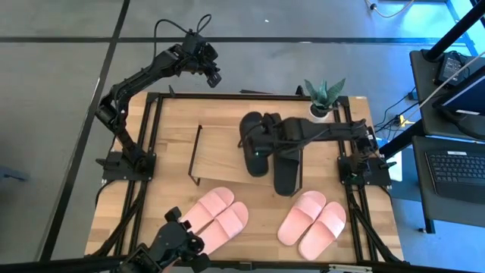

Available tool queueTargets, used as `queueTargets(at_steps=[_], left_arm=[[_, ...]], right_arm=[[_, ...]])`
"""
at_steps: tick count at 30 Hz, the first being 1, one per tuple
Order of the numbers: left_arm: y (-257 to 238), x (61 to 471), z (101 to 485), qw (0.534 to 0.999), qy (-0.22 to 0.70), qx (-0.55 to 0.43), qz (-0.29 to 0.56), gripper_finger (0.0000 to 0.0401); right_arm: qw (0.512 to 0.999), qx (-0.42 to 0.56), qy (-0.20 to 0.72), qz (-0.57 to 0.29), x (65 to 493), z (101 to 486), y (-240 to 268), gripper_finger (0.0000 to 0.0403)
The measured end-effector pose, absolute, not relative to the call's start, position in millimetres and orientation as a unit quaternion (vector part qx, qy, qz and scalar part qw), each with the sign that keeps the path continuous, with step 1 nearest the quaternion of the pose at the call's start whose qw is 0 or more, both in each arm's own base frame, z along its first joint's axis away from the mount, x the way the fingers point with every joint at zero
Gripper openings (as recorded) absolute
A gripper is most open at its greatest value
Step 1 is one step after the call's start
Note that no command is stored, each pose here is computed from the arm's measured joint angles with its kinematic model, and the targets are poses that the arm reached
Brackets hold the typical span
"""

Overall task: Pick and place slides into the shelf
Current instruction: Put the black slides on the shelf

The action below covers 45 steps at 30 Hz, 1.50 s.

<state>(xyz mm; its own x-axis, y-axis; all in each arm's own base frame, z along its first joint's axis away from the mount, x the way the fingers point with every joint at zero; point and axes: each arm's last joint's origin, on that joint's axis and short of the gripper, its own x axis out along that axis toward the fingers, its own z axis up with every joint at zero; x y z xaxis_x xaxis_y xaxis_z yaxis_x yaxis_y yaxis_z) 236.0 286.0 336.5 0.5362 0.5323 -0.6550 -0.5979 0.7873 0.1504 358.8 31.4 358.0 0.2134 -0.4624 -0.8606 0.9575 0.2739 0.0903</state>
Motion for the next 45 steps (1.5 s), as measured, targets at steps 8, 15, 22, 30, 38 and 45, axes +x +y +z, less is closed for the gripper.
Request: queueTargets(at_steps=[8,15,22,30,38,45], left_arm=[[286,236,337,0.875,0.356,-0.048,0.324,0.0119],[286,236,337,0.875,0.356,-0.049,0.324,0.0119],[286,236,337,0.874,0.351,-0.062,0.329,0.0119],[286,236,337,0.874,0.349,-0.069,0.332,0.0119],[286,236,337,0.874,0.348,-0.069,0.332,0.0119],[286,236,337,0.874,0.348,-0.069,0.332,0.0119]], right_arm=[[0.703,0.350,0.344,-0.515,353,349,68,0.0012],[0.701,0.361,0.336,-0.516,351,345,87,0.0012],[0.696,0.350,0.344,-0.524,357,334,89,0.0012],[0.693,0.337,0.354,-0.531,362,326,87,0.0012],[0.693,0.336,0.355,-0.530,362,326,86,0.0012],[0.691,0.327,0.361,-0.534,362,320,86,0.0012]])
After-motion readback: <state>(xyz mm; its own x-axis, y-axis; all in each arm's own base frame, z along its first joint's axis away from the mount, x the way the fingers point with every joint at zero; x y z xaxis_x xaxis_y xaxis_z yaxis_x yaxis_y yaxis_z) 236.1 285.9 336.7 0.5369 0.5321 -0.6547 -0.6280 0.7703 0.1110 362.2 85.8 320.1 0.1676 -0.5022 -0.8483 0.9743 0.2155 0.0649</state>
